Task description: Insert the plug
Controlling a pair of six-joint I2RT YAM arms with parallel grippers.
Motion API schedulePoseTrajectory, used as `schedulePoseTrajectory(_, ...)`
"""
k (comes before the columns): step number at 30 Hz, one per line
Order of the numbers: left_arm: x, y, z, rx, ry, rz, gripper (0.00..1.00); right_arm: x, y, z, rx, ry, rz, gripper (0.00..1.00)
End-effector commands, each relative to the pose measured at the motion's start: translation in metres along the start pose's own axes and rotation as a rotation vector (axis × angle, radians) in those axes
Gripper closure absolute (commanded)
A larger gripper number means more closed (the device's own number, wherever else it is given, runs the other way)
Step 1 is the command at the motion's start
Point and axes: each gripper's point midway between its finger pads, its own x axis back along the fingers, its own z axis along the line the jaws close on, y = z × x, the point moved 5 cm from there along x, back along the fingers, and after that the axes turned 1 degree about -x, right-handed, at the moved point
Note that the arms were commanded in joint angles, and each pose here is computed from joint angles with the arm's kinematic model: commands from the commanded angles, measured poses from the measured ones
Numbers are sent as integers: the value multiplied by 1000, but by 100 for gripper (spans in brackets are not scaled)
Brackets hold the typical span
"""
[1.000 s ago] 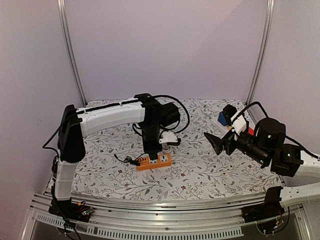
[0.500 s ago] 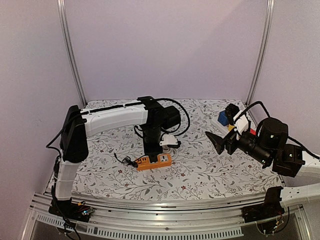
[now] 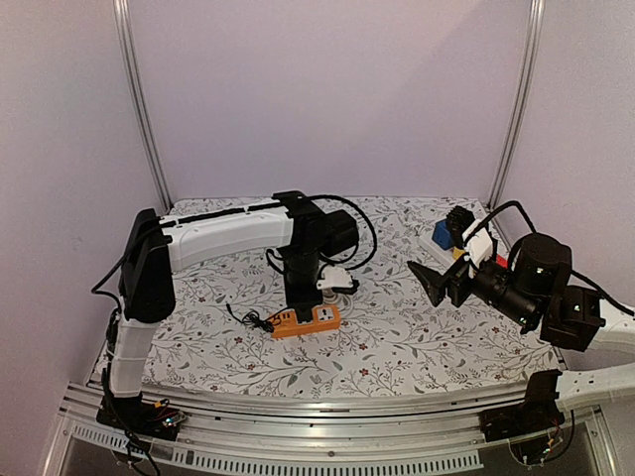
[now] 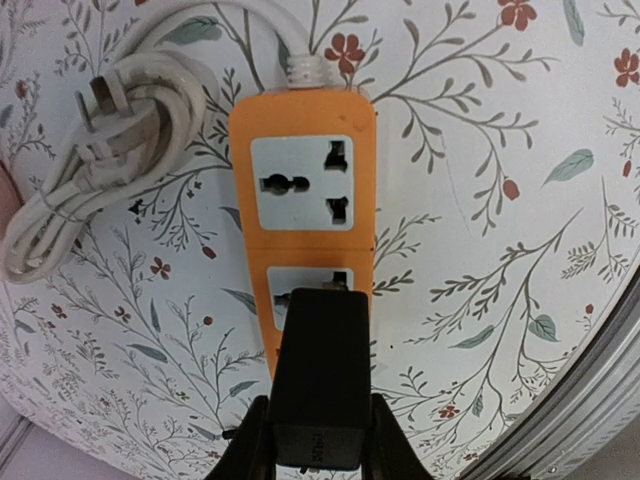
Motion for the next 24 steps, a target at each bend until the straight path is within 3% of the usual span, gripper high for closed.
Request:
schedulePoseTrajectory(1,-1,-36,-24,-42,-114,182,100,0,0,0,12,6,8,1)
schedulePoseTrajectory(15,1,-33,-16,-46,-70,157,100,-1,-1,1,8,16,11,1)
schedulePoseTrajectory(24,-31,-29,-22,-18,-68,202,100,3,-2,-1,7,6,8,1)
